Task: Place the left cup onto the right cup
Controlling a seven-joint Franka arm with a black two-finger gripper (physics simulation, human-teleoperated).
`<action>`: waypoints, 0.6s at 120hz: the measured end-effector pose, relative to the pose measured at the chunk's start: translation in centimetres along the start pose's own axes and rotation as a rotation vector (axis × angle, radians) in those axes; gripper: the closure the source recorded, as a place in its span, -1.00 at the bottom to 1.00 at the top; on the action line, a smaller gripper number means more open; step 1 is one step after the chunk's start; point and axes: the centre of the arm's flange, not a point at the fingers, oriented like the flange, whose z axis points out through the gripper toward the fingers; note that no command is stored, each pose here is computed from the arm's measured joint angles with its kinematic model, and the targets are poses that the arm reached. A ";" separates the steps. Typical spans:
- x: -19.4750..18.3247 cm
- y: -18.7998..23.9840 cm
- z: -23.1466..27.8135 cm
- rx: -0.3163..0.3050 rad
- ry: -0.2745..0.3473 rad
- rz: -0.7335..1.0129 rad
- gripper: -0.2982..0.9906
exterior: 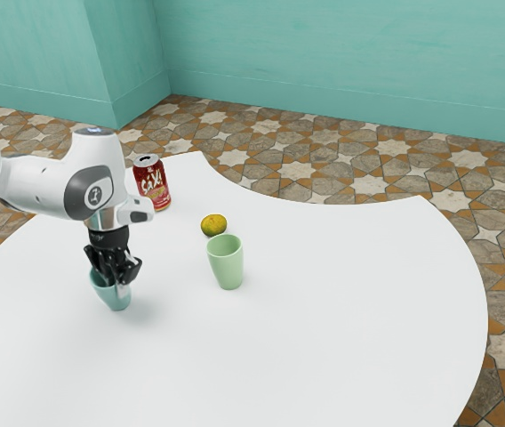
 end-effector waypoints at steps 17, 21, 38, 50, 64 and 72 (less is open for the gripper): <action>0.2 -0.2 -0.6 0.019 0.010 0.014 0.57; 0.3 -0.3 -0.8 0.025 0.012 0.017 0.59; 0.8 -0.7 -2.1 0.052 0.031 0.034 0.64; 1.6 -0.9 -4.3 0.081 0.061 0.049 0.66; 2.9 -0.7 -7.9 0.110 0.111 0.065 0.67; 3.5 -0.7 -9.9 0.120 0.135 0.069 0.67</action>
